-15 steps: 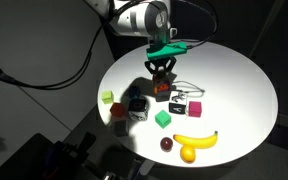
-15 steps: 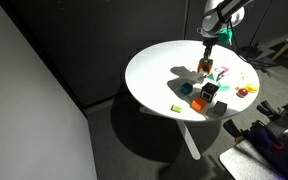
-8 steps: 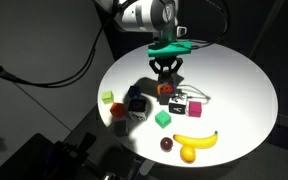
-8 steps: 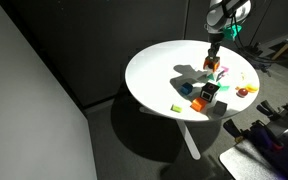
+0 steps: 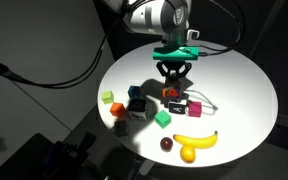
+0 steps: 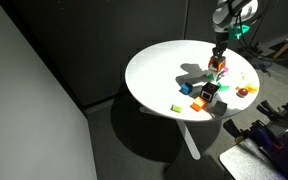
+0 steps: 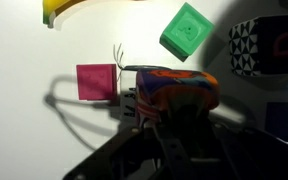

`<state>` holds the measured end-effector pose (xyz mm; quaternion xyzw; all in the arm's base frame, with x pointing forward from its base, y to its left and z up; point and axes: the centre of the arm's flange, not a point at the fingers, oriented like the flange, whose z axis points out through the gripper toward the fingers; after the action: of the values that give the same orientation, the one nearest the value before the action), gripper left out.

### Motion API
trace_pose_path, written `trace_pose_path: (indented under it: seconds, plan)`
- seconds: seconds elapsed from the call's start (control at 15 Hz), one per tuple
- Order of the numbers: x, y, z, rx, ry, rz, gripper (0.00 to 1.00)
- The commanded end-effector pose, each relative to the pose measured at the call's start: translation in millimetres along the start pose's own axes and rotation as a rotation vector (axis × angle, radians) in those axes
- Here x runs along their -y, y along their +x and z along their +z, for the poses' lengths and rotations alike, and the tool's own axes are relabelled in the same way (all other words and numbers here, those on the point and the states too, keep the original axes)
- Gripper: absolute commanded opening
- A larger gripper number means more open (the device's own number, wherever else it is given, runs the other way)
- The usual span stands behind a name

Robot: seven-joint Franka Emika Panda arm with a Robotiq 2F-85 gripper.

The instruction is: Stack the two square plush toys on the right together

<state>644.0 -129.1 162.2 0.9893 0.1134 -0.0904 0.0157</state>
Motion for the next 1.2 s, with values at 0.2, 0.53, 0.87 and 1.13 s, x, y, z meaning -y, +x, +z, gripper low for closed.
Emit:
trace_pose_path:
  seconds: [0.2, 0.53, 0.87, 1.13]
  plan:
    - [-18, -7, 4, -0.015, 0.013, 0.045, 0.10]
    - [-23, -4, 10, -0.036, 0.011, 0.037, 0.10]
    - [-26, 3, 16, -0.063, 0.006, 0.036, 0.10]
    - [-28, 2, 25, -0.063, 0.008, 0.038, 0.11]
